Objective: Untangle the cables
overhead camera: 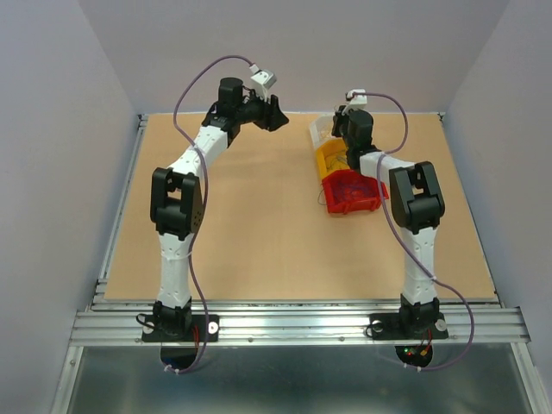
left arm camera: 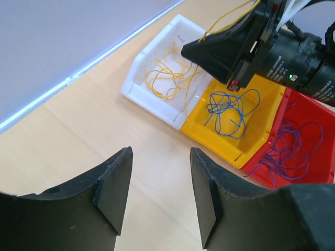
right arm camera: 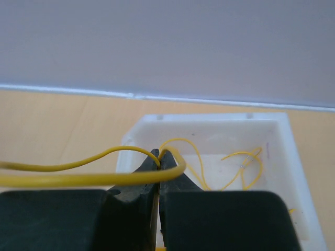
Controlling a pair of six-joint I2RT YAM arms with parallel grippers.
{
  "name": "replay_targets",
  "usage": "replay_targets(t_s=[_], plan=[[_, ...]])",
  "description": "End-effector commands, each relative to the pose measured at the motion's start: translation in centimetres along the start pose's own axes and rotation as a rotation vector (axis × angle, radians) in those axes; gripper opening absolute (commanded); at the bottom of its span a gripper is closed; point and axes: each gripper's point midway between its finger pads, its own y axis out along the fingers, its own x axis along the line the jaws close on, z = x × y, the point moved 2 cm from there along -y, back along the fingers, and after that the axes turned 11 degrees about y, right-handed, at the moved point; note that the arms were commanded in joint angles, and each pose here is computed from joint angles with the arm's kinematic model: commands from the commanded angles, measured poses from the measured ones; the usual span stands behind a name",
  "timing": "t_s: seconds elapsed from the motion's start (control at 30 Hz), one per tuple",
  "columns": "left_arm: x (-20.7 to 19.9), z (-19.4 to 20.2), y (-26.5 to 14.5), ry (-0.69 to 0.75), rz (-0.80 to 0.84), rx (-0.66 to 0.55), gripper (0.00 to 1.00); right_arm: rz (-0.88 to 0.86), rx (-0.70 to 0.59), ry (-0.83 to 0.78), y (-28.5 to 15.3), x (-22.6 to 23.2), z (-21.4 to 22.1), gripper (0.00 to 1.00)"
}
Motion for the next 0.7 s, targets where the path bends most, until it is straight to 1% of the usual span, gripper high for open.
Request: replay_targets(t_s=[0.0,0.17,0.23,0.27,0.33,0.47,0.53,0.57,0.67], plan=[[-0.8,-2.7,-0.7,0.051,0.017,-0.073,0.59,0.192,-0.105,0.046,1.5,-1.7,-3.6,0.0],[-0.8,-2.4,-0.6,0.052,0.021,-0.068,0.59,0.324,-0.089,-0.002,2.1,-4.1,-2.6,0.0],[-0.8,-2.4,-0.6,0.052,0.021,-0.068,0.59,0.346,-0.049,-0.032,2.8,-4.4,-2.0,0.01],[-0.8,-2.5,-0.6,0.054,0.021,-0.07,0.59,0.361,0.016,-0.064,2.8,-4.8,-0.9,0.0],[-0.8,-2.4,-0.6,0.054,0.021,-0.067,0.59,0.367,0.043,-0.09,3.7,-4.8,-0.9,0.01],[-0.9,-2.3,-0.6,0.058,0.018,-0.066,0.59,0.367,0.135,-0.113,3.3,-5.0,0.7,0.0],[-0.9,-2.2,-0.6,0.057,0.017,-0.064,0.59,0.369,0.159,-0.12,3.2,-5.1,0.9,0.01],[-0.9,-2.2,-0.6,0.055,0.017,-0.063,0.59,0.366,0.199,-0.127,3.0,-5.1,1.6,0.01],[-1.0,-2.0,-0.5,0.054,0.019,-0.059,0.59,0.374,0.257,-0.14,3.5,-5.3,2.7,0.01]])
